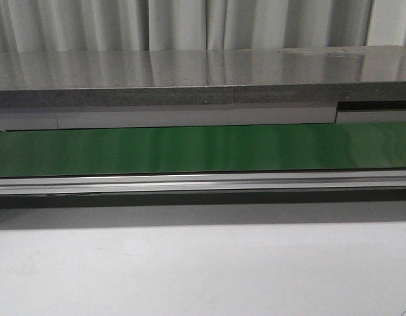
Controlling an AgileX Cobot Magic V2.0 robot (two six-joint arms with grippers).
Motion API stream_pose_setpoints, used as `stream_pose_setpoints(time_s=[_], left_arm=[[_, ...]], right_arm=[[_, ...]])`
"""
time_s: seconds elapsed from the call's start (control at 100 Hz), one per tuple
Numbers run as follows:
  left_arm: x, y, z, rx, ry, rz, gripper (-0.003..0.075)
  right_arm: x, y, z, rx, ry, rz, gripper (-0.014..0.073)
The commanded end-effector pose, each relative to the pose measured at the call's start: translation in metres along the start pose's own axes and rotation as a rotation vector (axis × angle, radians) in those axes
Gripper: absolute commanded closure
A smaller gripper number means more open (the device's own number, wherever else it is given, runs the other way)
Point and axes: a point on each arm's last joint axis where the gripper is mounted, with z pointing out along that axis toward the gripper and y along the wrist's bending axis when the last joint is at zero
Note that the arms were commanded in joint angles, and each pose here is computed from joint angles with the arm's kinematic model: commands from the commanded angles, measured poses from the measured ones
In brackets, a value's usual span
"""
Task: Move button from left to right
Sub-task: 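Close the left gripper on the button and lift it onto the belt, then release the button on the belt end nearest the left arm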
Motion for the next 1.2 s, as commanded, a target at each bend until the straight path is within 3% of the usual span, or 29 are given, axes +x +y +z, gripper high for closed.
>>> stream_pose_setpoints(time_s=[0.0, 0.17, 0.85, 0.99, 1.19], left_arm=[[-0.007, -0.023, -0.027, 0.006, -0.092, 0.065, 0.0741], [-0.008, -0.041, -0.024, -0.051, -0.078, 0.167, 0.0741], [0.007, -0.046, 0.007, 0.006, 0.012, 0.116, 0.0727], [0.009, -0.046, 0.018, 0.014, 0.062, 0.112, 0.0579], [0.008, -0.046, 0.017, 0.013, 0.051, 0.112, 0.0157]], right_arm=[[-0.014, 0.0, -0.003, -0.004, -0.115, -0.006, 0.0662], [-0.014, 0.0, -0.003, -0.004, -0.115, -0.006, 0.0662], [-0.014, 0.0, -0.003, -0.004, -0.115, -0.006, 0.0662], [-0.014, 0.0, -0.003, -0.004, -0.115, -0.006, 0.0662], [-0.014, 0.0, -0.003, -0.004, -0.115, -0.006, 0.0662]])
